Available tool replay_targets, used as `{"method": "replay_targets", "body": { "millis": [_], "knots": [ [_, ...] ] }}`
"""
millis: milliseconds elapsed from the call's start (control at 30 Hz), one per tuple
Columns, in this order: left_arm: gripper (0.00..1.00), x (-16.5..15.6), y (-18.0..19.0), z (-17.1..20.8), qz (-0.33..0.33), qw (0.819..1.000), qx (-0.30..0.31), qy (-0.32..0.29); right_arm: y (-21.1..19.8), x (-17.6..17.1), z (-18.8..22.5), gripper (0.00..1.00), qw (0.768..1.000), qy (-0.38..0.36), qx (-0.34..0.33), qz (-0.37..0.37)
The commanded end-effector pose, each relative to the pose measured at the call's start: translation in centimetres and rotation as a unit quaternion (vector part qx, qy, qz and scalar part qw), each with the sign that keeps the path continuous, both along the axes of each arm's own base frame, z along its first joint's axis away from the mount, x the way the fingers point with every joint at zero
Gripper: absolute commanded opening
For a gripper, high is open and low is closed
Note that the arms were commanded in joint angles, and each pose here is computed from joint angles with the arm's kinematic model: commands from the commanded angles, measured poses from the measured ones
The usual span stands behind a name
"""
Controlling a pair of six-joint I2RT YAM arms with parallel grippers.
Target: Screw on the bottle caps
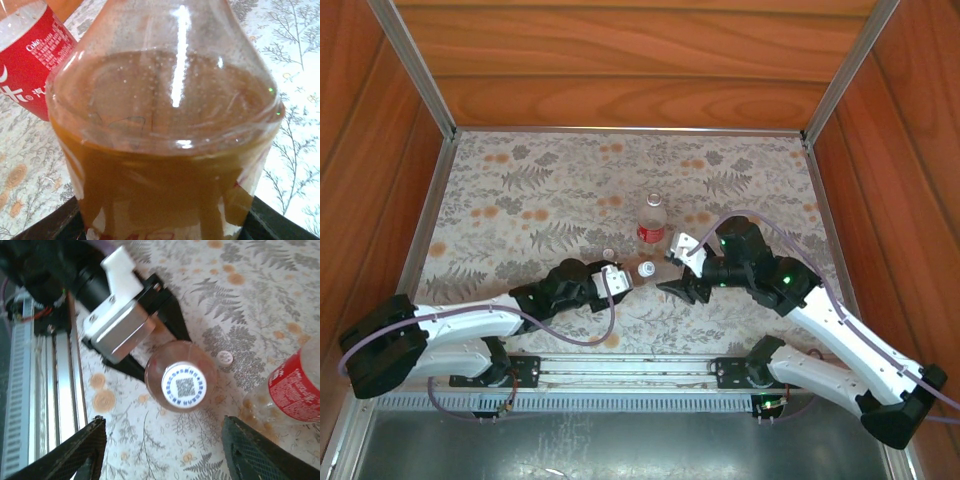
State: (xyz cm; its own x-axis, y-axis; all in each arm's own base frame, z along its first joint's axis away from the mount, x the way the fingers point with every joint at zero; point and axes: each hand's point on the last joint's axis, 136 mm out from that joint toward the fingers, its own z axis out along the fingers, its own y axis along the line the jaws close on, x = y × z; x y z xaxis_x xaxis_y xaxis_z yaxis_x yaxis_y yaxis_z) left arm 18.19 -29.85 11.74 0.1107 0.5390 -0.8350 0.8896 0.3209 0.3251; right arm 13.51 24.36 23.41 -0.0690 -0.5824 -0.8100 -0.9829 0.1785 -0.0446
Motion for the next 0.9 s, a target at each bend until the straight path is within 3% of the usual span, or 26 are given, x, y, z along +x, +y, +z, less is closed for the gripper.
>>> {"method": "replay_targets", "body": {
  "millis": [0,633,867],
  "knots": [
    [0.58,-1.4,0.2,-0.4,-0.044,0.999,0.014,0.006,-0.3,-1.4,-0.2,0.62,0.996,-0.03,-0.039,0.078],
    [0.58,-1.9,0.1,0.7,-0.059,0.998,-0.008,0.022,3.6,-0.3,-1.4,0.54,0.986,-0.02,-0.07,0.15],
    [0.57,-1.9,0.0,0.9,-0.061,0.998,-0.012,0.026,4.3,-0.8,-2.0,0.4,0.986,0.001,-0.066,0.156]
  ]
}}
